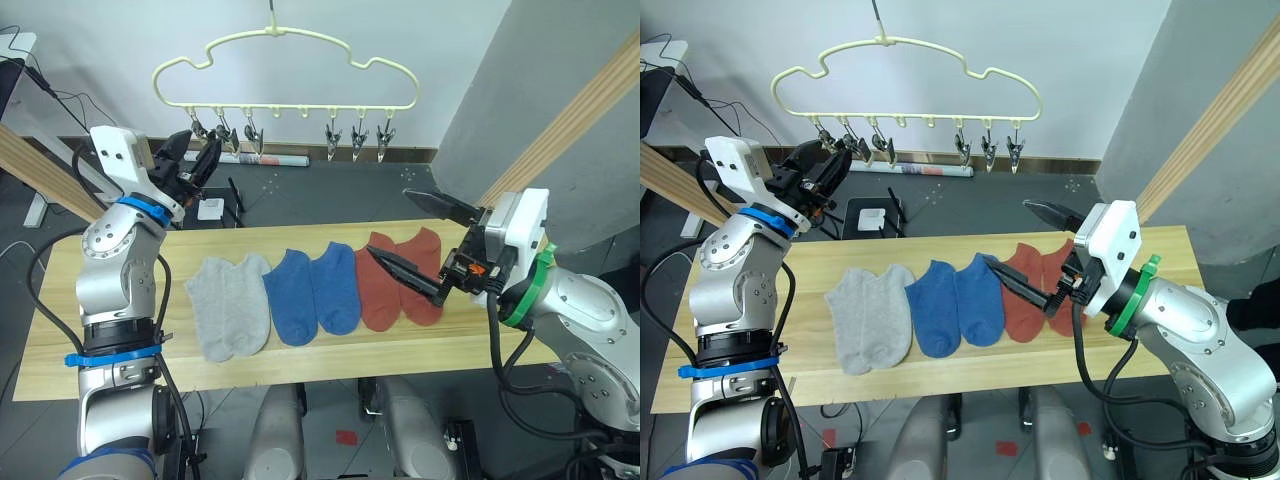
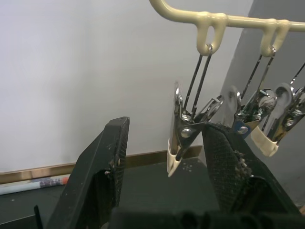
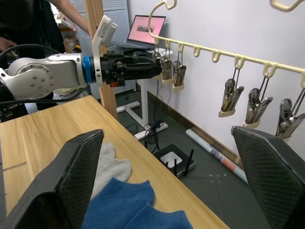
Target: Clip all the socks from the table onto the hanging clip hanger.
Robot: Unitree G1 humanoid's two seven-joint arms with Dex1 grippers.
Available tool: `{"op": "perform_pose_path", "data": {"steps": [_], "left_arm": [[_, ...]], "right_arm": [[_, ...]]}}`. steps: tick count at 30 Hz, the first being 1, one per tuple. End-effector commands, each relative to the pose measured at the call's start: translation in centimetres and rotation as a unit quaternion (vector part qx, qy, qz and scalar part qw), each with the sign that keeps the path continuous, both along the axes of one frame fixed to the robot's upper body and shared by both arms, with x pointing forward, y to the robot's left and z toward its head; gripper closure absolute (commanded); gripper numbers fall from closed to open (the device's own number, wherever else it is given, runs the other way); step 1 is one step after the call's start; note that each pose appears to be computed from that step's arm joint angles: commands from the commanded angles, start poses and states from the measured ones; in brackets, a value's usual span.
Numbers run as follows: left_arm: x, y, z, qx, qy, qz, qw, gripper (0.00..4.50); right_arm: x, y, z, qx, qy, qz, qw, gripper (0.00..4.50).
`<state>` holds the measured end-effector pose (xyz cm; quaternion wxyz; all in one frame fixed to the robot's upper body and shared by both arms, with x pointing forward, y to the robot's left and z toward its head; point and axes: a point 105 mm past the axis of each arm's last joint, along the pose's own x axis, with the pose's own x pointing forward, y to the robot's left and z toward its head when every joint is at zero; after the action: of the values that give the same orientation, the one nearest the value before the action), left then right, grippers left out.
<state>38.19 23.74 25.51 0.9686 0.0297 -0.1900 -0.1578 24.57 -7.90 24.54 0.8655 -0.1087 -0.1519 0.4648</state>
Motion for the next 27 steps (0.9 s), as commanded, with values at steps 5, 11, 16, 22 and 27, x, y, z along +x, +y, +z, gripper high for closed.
{"op": "perform_pose_path", "data": {"steps": [5, 11, 16, 22, 27], "left_arm": [[-0.5, 0.4, 1.3, -0.013, -0.046, 0.005, 0.999, 1.92], [-0.6, -0.1, 1.8, -0.013, -0.055, 0.004, 0.998, 1.92], [-1.1, -0.5, 2.5, -0.017, -0.071, 0.013, 0.997, 1.92], [-1.7, -1.1, 3.0, -0.031, -0.083, 0.025, 0.996, 1.92], [-2.0, -1.2, 2.5, -0.037, -0.074, 0.032, 0.996, 1.92]], "right_arm": [[-0.7, 0.4, 0.4, 0.001, -0.009, 0.017, 1.0, 0.0], [-0.6, 0.5, 0.4, 0.001, -0.008, 0.018, 1.0, 0.0], [-0.6, 0.5, 0.5, 0.001, -0.008, 0.019, 1.0, 0.0], [-0.6, 0.5, 0.5, 0.0, -0.009, 0.02, 1.0, 0.0], [-0.6, 0.5, 0.5, 0.0, -0.008, 0.02, 1.0, 0.0]]}}
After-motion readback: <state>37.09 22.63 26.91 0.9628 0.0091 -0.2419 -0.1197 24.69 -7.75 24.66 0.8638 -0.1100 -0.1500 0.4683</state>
